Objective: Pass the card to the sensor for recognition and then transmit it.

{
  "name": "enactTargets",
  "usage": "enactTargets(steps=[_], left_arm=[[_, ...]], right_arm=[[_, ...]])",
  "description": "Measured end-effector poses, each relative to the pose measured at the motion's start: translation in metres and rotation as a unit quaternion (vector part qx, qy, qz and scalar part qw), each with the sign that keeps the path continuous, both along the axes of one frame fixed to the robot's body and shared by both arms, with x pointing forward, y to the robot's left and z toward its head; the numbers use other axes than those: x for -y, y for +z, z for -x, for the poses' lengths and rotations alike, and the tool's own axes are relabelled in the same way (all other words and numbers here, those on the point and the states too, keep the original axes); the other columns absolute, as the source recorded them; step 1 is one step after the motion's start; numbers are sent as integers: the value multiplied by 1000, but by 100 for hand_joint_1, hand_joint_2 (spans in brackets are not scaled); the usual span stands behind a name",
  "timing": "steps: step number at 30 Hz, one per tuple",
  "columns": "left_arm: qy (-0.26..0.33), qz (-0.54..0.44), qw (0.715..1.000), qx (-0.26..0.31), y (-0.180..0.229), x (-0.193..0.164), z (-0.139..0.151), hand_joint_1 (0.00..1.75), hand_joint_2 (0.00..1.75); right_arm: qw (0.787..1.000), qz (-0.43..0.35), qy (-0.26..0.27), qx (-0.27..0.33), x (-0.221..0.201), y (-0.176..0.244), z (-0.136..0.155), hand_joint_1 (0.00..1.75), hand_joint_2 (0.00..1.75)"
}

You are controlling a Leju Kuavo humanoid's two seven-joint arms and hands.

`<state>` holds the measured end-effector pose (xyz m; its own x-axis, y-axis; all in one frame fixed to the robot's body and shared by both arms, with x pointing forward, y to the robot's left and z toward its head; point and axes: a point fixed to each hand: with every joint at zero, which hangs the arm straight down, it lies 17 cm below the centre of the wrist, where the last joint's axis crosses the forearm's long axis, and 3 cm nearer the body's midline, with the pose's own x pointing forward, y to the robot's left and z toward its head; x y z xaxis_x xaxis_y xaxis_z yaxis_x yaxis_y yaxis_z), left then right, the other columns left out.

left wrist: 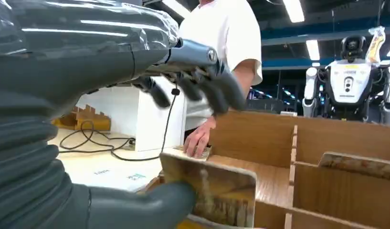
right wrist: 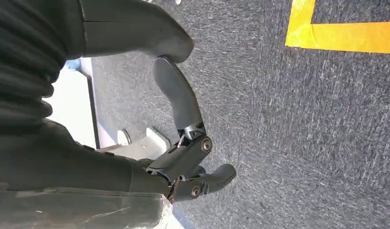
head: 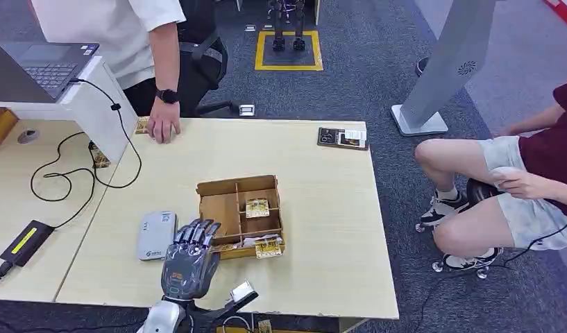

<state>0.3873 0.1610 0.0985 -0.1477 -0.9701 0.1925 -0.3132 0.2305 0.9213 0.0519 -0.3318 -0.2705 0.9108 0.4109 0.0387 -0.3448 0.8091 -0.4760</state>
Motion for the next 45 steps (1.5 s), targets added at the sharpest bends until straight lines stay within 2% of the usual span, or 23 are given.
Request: enactTargets(steps=[3, 6, 11, 13, 19, 22, 32, 35, 40, 45], left_arm=[[-1, -8, 1000, -10, -6, 0, 0, 141, 175], [4, -15, 1000, -25, -15, -2, 0, 145, 175], [2, -25, 999, -41, -24, -3, -1, 141, 175], [0, -29, 999, -46, -27, -2, -2, 150, 175], [-3, -34, 998, -54, -31, -2, -2, 152, 175], [-5, -33, 998, -55, -31, -1, -3, 175, 175], [-16, 13, 999, -28, -18, -1, -3, 175, 175], [-30, 32, 999, 0, 0, 2, -7, 175, 175], [-72, 64, 993, 69, 56, 12, -18, 175, 175], [-76, 94, 985, 120, 102, 7, -32, 175, 175]], right_arm=[[1000, 1, 0, 0, 1, 0, 0, 0, 175], [1000, 1, 0, 0, 2, 0, 0, 0, 175], [1000, 0, 0, 1, 2, 0, -2, 0, 175], [1000, 0, 0, 0, 3, 0, -2, 0, 175], [1000, 0, 1, 0, 4, -1, -2, 0, 175], [1000, -1, 1, 0, 4, -1, -2, 0, 175], [1000, 0, 1, -2, 4, -1, -2, 0, 175], [1000, 1, 3, -1, 5, -1, -2, 0, 175], [1000, 3, 9, 1, 4, -1, -3, 0, 175], [1000, 3, 16, 0, 3, -2, -3, 0, 175]])
